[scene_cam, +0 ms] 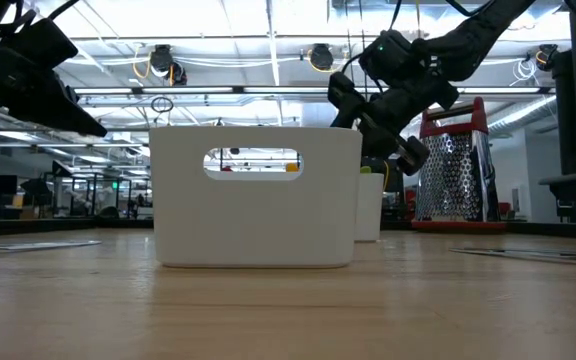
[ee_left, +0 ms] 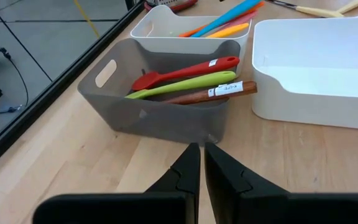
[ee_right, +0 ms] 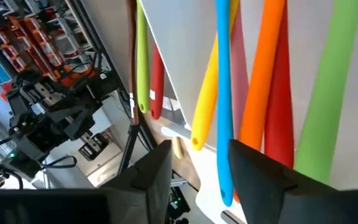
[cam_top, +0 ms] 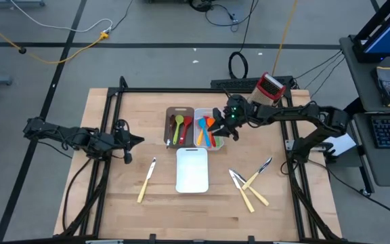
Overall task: Pick & Place Kitchen Items
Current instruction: Put the yellow knife into the bottom white bin
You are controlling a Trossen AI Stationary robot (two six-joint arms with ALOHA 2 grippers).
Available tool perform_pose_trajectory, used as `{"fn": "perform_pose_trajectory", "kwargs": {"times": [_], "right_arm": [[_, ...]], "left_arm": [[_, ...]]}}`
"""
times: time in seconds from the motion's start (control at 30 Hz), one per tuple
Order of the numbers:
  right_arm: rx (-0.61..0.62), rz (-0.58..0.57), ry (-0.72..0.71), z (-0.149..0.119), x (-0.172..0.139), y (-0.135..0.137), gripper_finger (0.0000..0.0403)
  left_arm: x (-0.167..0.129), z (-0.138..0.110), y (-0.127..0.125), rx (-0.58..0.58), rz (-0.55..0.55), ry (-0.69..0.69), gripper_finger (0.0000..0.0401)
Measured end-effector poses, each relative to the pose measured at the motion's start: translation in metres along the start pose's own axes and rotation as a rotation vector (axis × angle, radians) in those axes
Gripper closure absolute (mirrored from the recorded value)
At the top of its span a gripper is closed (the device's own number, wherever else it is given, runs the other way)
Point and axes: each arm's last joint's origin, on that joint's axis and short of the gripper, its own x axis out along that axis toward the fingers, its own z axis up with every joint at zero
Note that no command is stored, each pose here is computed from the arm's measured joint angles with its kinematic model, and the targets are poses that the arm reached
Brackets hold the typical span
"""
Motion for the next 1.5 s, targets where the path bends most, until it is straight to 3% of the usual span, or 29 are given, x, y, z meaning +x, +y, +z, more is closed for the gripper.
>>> {"fn": "perform_pose_trajectory", "kwargs": {"times": [0.2, 0.47, 0.8, 1.0, 1.23, 1.5], "right_arm": [[-0.102, 0.067, 0.008, -0.001, 0.0, 0.007, 0.0242], [-0.144, 0.109, 0.042, -0.005, -0.003, 0.013, 0.0259], [-0.181, 0.14, 0.083, -0.034, -0.035, 0.025, 0.0274], [-0.15, -0.012, 0.082, -0.062, -0.06, 0.01, 0.0283], [-0.133, -0.267, 0.055, -0.097, -0.092, -0.022, 0.0295], [-0.143, -0.472, 0.125, -0.124, -0.119, -0.05, 0.0301]], "left_arm": [[0.0, 0.0, 0.0, 0.0, 0.0, 0.0, 0.0373], [0.0, 0.0, 0.0, -0.003, -0.001, 0.0, 0.0373], [0.0, 0.0, 0.0, -0.038, -0.011, 0.001, 0.0373], [0.0, 0.0, 0.0, -0.037, -0.011, 0.001, 0.0373], [0.0, 0.0, 0.0, -0.034, -0.001, 0.0, 0.0373], [0.0, 0.0, 0.0, -0.038, 0.0, -0.001, 0.0373]]}}
